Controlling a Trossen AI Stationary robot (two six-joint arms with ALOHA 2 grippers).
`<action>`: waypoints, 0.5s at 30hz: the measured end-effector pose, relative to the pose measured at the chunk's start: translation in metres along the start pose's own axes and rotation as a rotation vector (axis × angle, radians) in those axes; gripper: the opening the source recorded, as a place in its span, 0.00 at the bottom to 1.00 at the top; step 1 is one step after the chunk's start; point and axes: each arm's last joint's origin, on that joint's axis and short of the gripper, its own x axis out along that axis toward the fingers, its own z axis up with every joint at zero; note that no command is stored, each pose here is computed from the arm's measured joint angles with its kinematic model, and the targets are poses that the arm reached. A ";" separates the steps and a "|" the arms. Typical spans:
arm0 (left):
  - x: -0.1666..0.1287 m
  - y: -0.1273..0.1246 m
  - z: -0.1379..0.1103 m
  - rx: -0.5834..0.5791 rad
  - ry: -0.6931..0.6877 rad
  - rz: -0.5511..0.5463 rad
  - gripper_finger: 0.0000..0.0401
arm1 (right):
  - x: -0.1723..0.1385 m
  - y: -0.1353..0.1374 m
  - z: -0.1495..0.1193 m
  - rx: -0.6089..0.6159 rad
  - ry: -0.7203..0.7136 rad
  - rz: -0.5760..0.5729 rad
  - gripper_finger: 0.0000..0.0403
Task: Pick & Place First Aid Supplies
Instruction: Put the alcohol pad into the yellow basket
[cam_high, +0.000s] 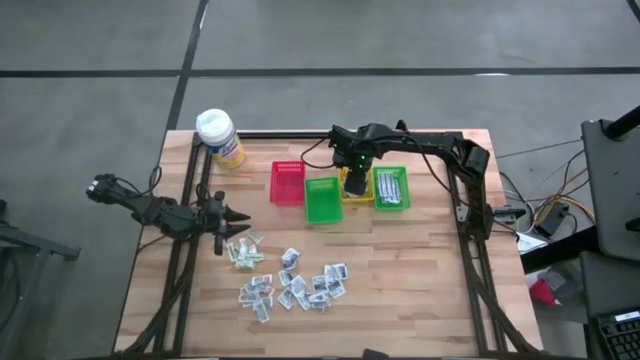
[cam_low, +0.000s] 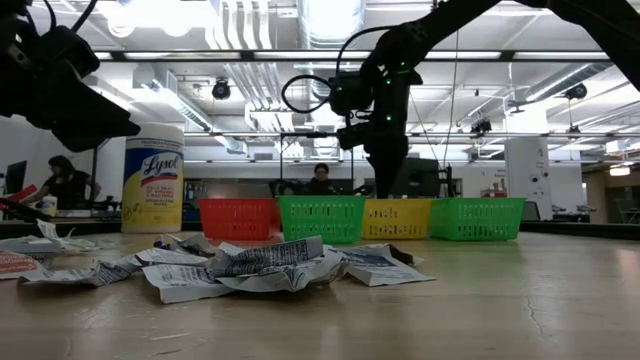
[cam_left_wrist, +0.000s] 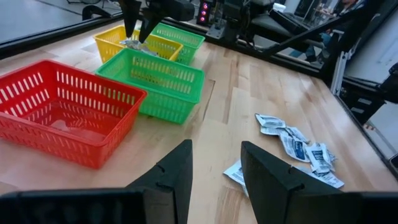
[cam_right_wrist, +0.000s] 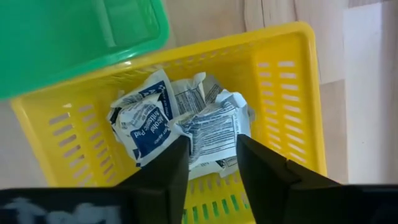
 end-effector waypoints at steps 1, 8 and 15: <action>0.000 0.000 0.000 -0.010 -0.001 -0.001 0.33 | 0.000 0.000 0.000 -0.007 0.000 0.000 0.35; 0.000 0.000 0.000 -0.068 -0.001 -0.001 0.33 | 0.000 0.000 0.000 -0.073 0.003 0.001 0.47; 0.000 0.000 0.000 -0.103 -0.001 -0.001 0.33 | 0.000 0.001 -0.003 -0.121 0.029 0.003 0.53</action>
